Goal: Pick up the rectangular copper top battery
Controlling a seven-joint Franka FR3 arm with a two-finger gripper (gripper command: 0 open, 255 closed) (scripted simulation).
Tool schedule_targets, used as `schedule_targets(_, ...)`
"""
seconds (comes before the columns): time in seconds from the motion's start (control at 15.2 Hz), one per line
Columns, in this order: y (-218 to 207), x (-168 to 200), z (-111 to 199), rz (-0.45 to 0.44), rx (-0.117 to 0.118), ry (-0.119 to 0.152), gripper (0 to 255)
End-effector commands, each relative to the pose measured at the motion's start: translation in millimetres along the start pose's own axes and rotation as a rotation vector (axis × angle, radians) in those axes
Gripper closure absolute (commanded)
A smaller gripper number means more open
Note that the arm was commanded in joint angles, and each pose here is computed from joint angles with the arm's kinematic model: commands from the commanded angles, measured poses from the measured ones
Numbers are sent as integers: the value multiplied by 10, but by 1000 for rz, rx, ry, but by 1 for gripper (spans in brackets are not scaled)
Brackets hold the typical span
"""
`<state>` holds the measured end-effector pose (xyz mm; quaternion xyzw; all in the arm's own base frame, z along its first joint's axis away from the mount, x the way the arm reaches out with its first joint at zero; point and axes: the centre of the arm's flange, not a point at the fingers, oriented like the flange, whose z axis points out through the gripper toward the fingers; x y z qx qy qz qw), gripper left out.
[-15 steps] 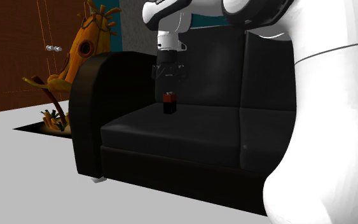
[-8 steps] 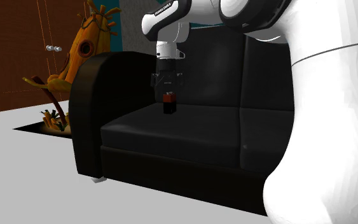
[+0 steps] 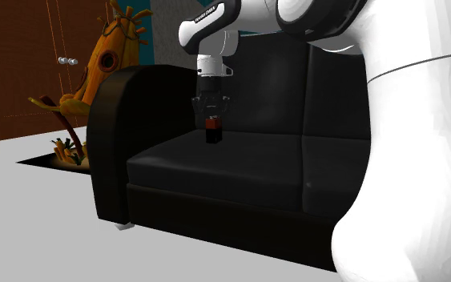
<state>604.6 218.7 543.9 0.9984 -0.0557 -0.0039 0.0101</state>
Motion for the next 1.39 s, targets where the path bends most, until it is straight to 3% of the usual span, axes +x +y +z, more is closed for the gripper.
schedule_targets(0.0, 0, 3, 11, 0, -1, -2, 255)
schedule_targets(0.2, 2, -3, 8, 0, -1, -2, 255)
schedule_targets(1.32, 19, -8, -791, 0, -1, -2, 255)
